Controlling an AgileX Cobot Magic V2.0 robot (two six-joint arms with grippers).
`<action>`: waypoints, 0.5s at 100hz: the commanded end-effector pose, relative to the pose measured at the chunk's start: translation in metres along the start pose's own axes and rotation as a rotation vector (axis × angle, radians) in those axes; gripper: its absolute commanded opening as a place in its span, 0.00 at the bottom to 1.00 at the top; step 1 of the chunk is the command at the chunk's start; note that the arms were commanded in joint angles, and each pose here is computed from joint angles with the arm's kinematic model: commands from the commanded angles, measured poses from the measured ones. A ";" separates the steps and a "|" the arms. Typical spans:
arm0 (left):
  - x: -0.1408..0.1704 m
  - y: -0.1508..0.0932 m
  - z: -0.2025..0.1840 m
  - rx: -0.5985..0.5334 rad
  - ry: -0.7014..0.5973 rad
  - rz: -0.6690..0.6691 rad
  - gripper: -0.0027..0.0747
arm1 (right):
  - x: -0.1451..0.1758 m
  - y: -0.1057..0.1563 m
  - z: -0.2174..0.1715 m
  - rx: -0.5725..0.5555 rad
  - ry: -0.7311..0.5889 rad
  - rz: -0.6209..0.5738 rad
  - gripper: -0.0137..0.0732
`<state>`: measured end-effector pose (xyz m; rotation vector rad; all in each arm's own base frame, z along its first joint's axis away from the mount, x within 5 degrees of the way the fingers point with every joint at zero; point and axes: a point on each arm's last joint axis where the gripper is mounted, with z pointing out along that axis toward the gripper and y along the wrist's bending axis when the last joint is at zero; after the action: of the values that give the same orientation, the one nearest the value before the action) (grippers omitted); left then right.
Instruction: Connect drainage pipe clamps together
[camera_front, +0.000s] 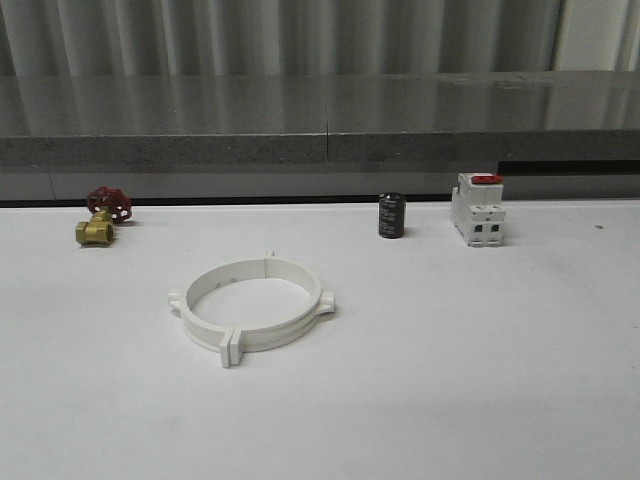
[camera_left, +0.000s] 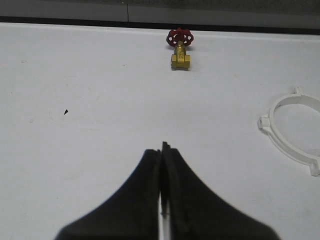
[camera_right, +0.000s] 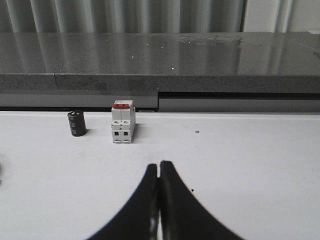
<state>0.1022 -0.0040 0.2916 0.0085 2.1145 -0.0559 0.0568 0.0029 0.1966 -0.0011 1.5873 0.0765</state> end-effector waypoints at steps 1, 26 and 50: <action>-0.014 0.000 -0.004 0.001 -0.093 -0.008 0.01 | -0.015 0.001 -0.003 -0.003 -0.126 -0.020 0.08; -0.014 0.000 -0.004 0.001 -0.093 -0.008 0.01 | -0.015 0.001 -0.003 -0.003 -0.126 -0.020 0.08; -0.012 0.001 -0.003 -0.011 -0.081 0.011 0.01 | -0.015 0.001 -0.003 -0.003 -0.126 -0.020 0.08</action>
<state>0.1021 -0.0037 0.2911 0.0115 2.1177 -0.0497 0.0568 0.0029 0.1966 -0.0011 1.5873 0.0765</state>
